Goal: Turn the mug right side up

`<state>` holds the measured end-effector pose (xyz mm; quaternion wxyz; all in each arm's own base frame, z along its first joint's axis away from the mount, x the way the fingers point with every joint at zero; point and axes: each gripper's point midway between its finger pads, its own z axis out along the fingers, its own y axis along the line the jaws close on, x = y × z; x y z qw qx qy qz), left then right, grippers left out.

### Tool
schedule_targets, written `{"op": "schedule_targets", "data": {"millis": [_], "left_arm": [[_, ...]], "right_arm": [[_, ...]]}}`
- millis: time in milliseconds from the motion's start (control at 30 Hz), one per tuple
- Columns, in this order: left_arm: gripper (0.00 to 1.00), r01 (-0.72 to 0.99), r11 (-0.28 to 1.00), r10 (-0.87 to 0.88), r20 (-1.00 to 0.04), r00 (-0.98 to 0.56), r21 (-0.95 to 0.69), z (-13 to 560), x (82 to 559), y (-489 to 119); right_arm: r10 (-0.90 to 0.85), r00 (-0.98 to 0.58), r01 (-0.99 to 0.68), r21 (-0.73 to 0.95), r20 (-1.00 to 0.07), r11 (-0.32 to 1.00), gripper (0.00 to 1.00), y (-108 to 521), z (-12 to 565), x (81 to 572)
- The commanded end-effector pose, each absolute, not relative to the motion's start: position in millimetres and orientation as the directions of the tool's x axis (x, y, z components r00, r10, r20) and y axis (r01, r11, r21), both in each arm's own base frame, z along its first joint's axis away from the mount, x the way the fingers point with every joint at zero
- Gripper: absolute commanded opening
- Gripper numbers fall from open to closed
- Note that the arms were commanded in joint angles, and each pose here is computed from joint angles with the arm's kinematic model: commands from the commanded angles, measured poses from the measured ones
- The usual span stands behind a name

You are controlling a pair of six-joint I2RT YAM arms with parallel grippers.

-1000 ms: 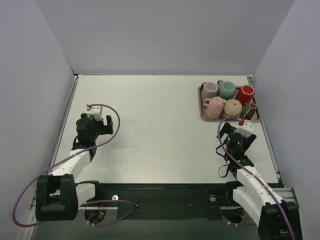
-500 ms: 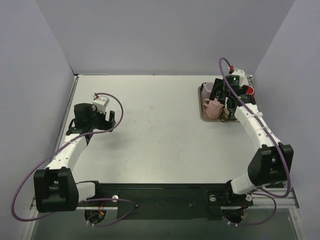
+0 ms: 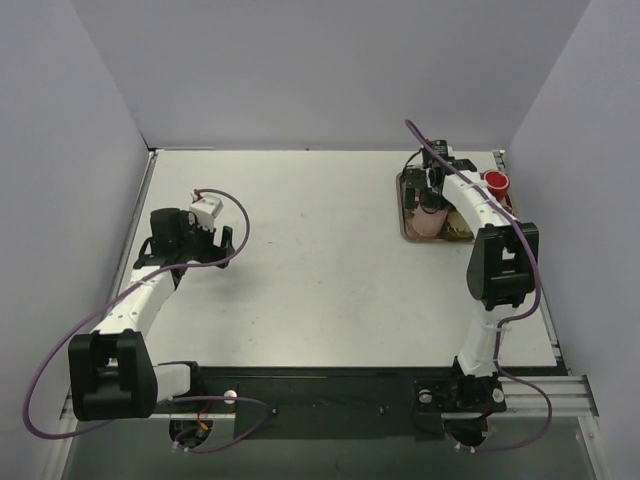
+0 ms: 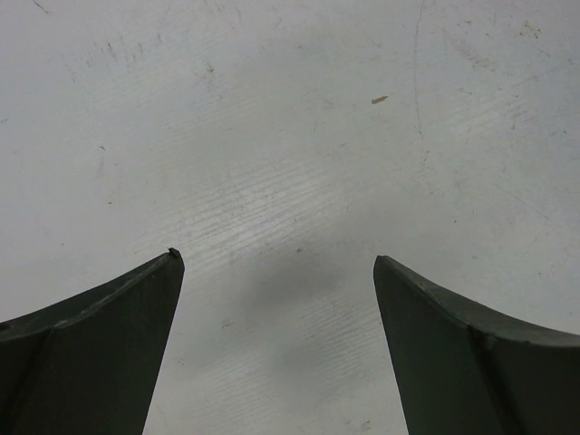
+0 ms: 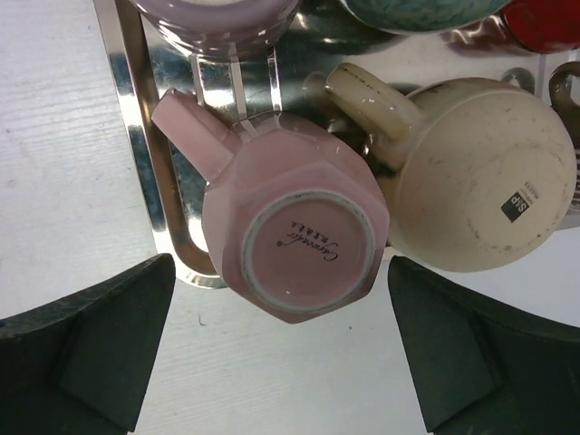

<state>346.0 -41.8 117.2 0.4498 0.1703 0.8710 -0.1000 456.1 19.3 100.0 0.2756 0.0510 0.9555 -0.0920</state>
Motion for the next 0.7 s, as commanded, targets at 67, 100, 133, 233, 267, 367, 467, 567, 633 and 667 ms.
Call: {"op": "schedule_targets", "data": {"millis": [67, 100, 133, 233, 267, 367, 467, 567, 633, 667], "left_arm": [[0.97, 0.418, 0.908, 0.219, -0.827, -0.518, -0.021, 122, 348, -46], [0.97, 0.417, 0.909, 0.22, -0.826, -0.519, -0.02, 122, 348, -45], [0.97, 0.415, 0.91, 0.219, -0.827, -0.518, -0.019, 123, 349, -45], [0.97, 0.414, 0.91, 0.219, -0.828, -0.517, -0.018, 123, 349, -45], [0.97, 0.414, 0.91, 0.219, -0.828, -0.517, -0.018, 124, 349, -45], [0.97, 0.414, 0.91, 0.222, -0.826, -0.518, -0.016, 123, 348, -44], [0.97, 0.421, 0.907, 0.222, -0.826, -0.517, -0.019, 123, 348, -45], [0.97, 0.431, 0.902, 0.224, -0.828, -0.514, -0.024, 126, 348, -47], [0.97, 0.45, 0.893, 0.23, -0.827, -0.513, -0.031, 127, 346, -50], [0.97, 0.463, 0.886, 0.235, -0.826, -0.512, -0.035, 131, 346, -52]], "right_arm": [[-0.056, -0.881, 0.068, -0.243, -0.471, 0.968, 0.97, 10, 98, 458], [-0.057, -0.882, 0.067, -0.244, -0.468, 0.968, 0.96, 10, 96, 459], [-0.062, -0.885, 0.063, -0.249, -0.461, 0.966, 0.95, 9, 93, 460], [-0.074, -0.888, 0.051, -0.257, -0.454, 0.965, 0.93, 9, 90, 465], [-0.079, -0.893, 0.044, -0.259, -0.443, 0.965, 0.9, 10, 86, 465], [-0.088, -0.895, 0.032, -0.258, -0.438, 0.966, 0.75, 10, 86, 464], [-0.097, -0.89, 0.022, -0.254, -0.446, 0.967, 0.45, 12, 92, 463], [-0.112, -0.884, 0.01, -0.259, -0.453, 0.966, 0.17, 12, 99, 458], [-0.118, -0.863, 0.015, -0.257, -0.492, 0.966, 0.0, 13, 120, 453], [-0.118, -0.862, 0.015, -0.258, -0.492, 0.966, 0.0, 12, 121, 449]]}}
